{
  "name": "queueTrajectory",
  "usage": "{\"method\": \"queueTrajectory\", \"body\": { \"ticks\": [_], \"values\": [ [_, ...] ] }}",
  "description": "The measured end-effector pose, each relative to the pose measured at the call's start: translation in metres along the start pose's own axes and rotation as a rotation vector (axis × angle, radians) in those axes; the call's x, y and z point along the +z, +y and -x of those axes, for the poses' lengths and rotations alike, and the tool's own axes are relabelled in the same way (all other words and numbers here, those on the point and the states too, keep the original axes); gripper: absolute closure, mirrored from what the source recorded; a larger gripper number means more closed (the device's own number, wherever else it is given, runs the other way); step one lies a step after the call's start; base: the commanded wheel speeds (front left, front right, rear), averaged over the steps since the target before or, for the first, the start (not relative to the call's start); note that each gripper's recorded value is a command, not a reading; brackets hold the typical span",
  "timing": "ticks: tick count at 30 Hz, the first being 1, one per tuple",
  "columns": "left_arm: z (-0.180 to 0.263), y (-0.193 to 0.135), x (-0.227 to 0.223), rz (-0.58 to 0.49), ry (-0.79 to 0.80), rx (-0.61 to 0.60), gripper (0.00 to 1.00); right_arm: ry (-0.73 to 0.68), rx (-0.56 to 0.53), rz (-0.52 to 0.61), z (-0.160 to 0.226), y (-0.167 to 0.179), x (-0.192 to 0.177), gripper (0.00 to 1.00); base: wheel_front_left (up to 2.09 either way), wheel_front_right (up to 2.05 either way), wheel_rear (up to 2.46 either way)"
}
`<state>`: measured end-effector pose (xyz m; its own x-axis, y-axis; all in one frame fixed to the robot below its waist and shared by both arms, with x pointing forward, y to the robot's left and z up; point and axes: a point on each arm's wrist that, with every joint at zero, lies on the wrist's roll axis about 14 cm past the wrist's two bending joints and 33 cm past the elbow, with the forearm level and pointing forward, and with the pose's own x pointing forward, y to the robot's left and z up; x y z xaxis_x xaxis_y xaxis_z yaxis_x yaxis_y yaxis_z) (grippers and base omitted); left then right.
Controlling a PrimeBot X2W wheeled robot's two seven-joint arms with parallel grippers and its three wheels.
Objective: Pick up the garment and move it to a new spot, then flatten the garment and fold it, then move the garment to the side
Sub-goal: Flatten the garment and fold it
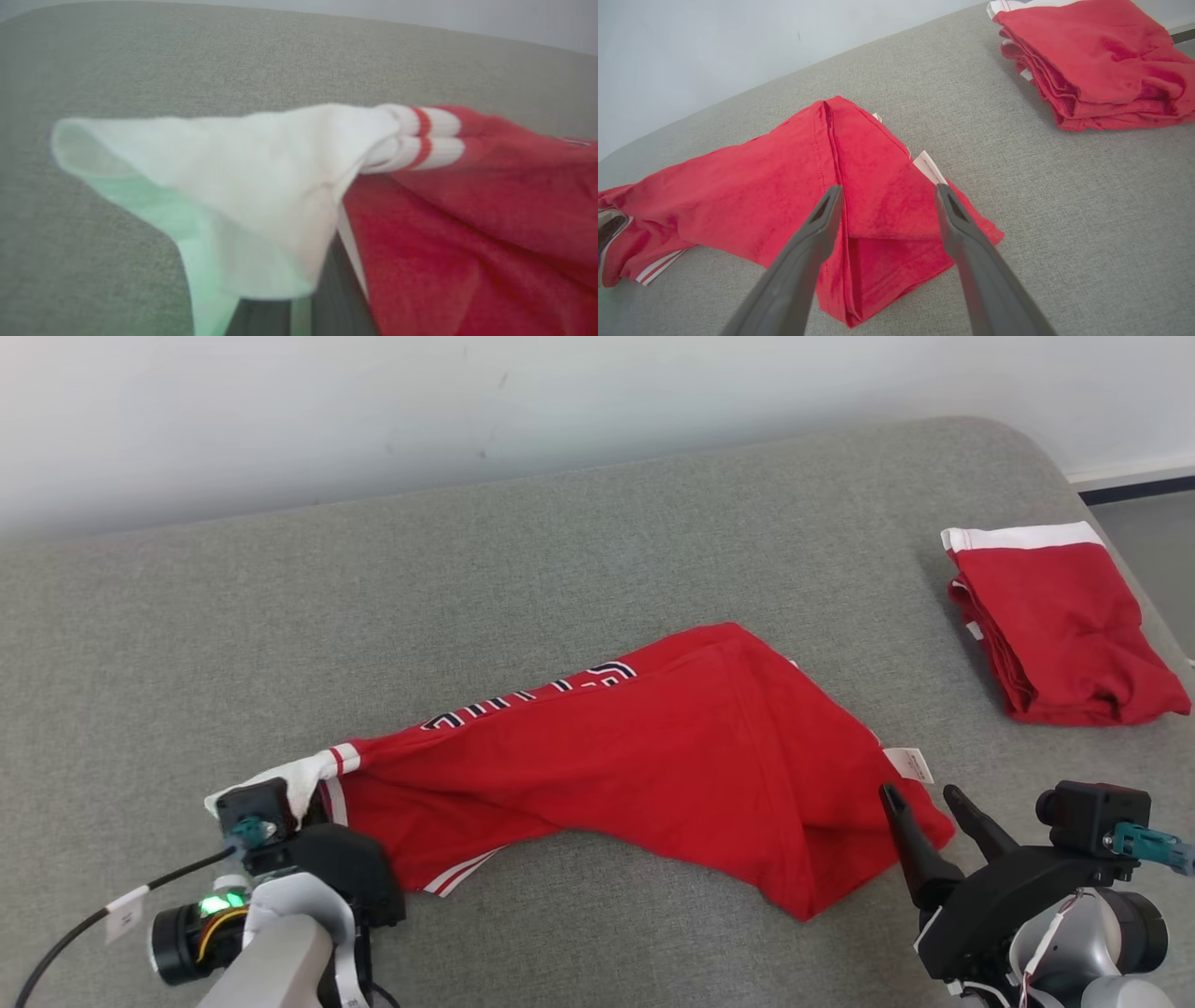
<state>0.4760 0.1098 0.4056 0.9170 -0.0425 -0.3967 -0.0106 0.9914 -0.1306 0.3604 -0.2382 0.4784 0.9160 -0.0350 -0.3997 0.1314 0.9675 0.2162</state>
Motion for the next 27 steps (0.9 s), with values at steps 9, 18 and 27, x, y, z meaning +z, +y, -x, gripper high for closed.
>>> {"method": "queueTrajectory", "body": {
  "ticks": [9, 18, 27],
  "values": [
    [0.006, 0.051, 0.005, 0.094, -0.040, 0.151, 1.00, 0.005, 0.033, 0.008, -0.004, 0.011, 0.000, 0.00, 0.00, 0.00, 0.00],
    [0.027, 0.119, 0.018, 0.220, -0.113, 0.321, 1.00, 0.002, 0.073, 0.020, -0.007, 0.025, 0.003, 0.00, 0.00, 0.00, 0.00],
    [0.035, 0.095, 0.016, 0.182, -0.139, 0.217, 1.00, 0.002, 0.072, 0.025, -0.003, 0.025, 0.004, 0.00, 0.00, 0.00, 0.00]
  ]
}}
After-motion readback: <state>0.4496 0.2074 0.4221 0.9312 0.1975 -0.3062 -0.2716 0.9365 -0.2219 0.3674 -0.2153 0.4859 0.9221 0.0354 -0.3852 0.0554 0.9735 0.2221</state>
